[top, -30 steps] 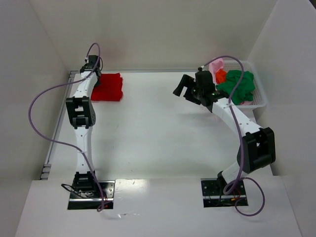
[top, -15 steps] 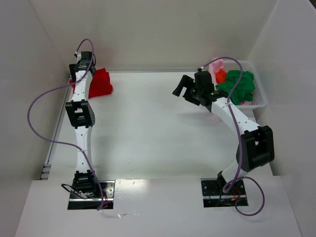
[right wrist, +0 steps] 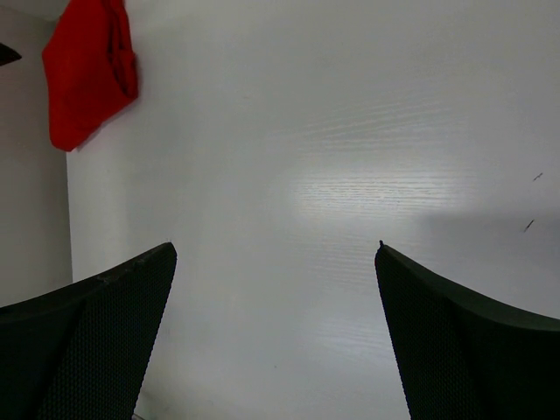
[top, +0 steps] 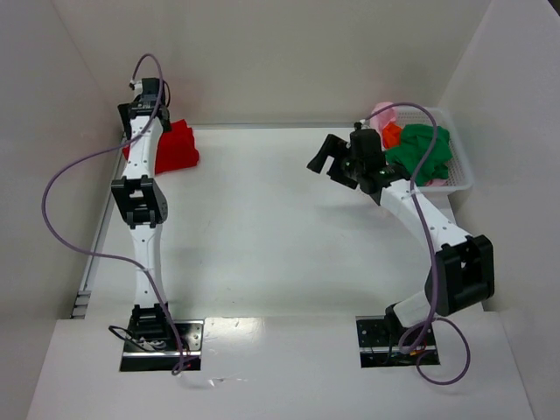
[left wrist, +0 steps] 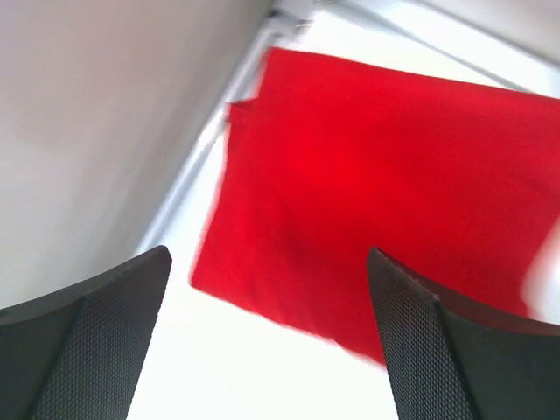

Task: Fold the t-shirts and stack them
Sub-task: Put the neatly folded tshirt into the corner of the board with the left arm

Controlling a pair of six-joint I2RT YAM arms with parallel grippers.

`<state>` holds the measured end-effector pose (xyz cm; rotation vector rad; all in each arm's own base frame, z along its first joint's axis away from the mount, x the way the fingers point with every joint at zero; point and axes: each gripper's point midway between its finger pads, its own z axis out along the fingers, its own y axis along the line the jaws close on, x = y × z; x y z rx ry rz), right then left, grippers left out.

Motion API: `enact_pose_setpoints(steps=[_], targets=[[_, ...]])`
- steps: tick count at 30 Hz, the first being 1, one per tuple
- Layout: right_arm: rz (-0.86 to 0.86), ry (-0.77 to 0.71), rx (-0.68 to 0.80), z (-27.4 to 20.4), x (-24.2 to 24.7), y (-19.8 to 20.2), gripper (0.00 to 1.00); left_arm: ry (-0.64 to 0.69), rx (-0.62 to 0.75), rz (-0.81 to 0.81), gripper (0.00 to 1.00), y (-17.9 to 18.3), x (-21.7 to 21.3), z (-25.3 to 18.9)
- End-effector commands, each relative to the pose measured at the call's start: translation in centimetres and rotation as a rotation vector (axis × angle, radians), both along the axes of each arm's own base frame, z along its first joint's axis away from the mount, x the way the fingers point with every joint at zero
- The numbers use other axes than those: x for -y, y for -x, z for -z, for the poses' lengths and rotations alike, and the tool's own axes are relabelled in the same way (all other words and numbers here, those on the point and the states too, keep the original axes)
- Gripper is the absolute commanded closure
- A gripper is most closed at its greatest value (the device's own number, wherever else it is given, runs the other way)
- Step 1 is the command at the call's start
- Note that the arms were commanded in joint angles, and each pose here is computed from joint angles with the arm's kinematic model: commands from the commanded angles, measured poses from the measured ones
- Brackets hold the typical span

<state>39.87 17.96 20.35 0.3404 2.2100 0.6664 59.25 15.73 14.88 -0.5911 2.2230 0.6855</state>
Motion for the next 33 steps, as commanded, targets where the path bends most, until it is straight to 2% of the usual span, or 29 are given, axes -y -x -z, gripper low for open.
enact_pose_setpoints(steps=[1, 3, 6, 9, 10, 11, 12, 13, 15, 20, 22, 30, 33], targets=[[-0.005, -0.019, 0.108, -3.3, 0.5, 0.5, 0.00, 0.087, 0.053, 0.141, 0.00, -0.8, 8.8, -2.3], [-0.020, -0.001, 0.136, -4.2, 0.8, 1.0, 0.00, 0.142, 0.019, 0.158, 0.00, -0.5, 11.5, 0.2], [0.000, 0.019, 0.156, -5.1, 1.5, 1.5, 0.00, 0.243, 0.044, 0.140, 0.01, -0.2, 14.5, 2.0], [0.008, 0.019, 0.170, -5.5, 1.8, 1.8, 0.00, 0.341, 0.095, 0.094, 0.08, 1.6, 14.7, 4.0], [0.009, 0.012, 0.192, -6.2, 1.8, 1.9, 0.00, 0.441, 0.270, 0.093, 0.16, 0.9, 15.4, 0.1], [0.009, 0.015, 0.182, -5.8, 1.9, 2.0, 0.00, 0.489, 0.202, 0.045, 0.21, 4.1, 14.9, 4.7], [-0.002, 0.012, 0.172, -5.4, 1.7, 2.2, 0.03, 0.529, 0.245, 0.018, 0.26, 5.0, 14.0, 4.8], [-0.002, 0.009, 0.181, -5.7, 1.7, 2.3, 0.05, 0.576, 0.388, 0.041, 0.29, 4.6, 14.0, 1.4], [-0.016, 0.015, 0.172, -5.2, 1.6, 2.5, 0.05, 0.572, 0.369, 0.013, 0.29, 6.7, 12.8, 2.9], [-0.028, 0.006, 0.179, -5.3, 1.5, 2.8, 0.01, 0.570, 0.343, -0.003, 0.25, 7.7, 11.8, 3.9], [-0.028, 0.008, 0.171, -4.9, 1.5, 2.9, 0.01, 0.603, 0.386, -0.042, 0.25, 7.5, 10.4, 4.1], [0.025, 0.001, 0.181, -5.0, 2.4, 3.3, 0.01, 0.725, 0.512, -0.251, 0.37, 7.8, 6.7, 5.6], [0.030, -0.004, 0.168, -4.6, 2.4, 3.4, 0.01, 0.757, 0.575, -0.327, 0.44, 8.0, 5.5, 6.2]])
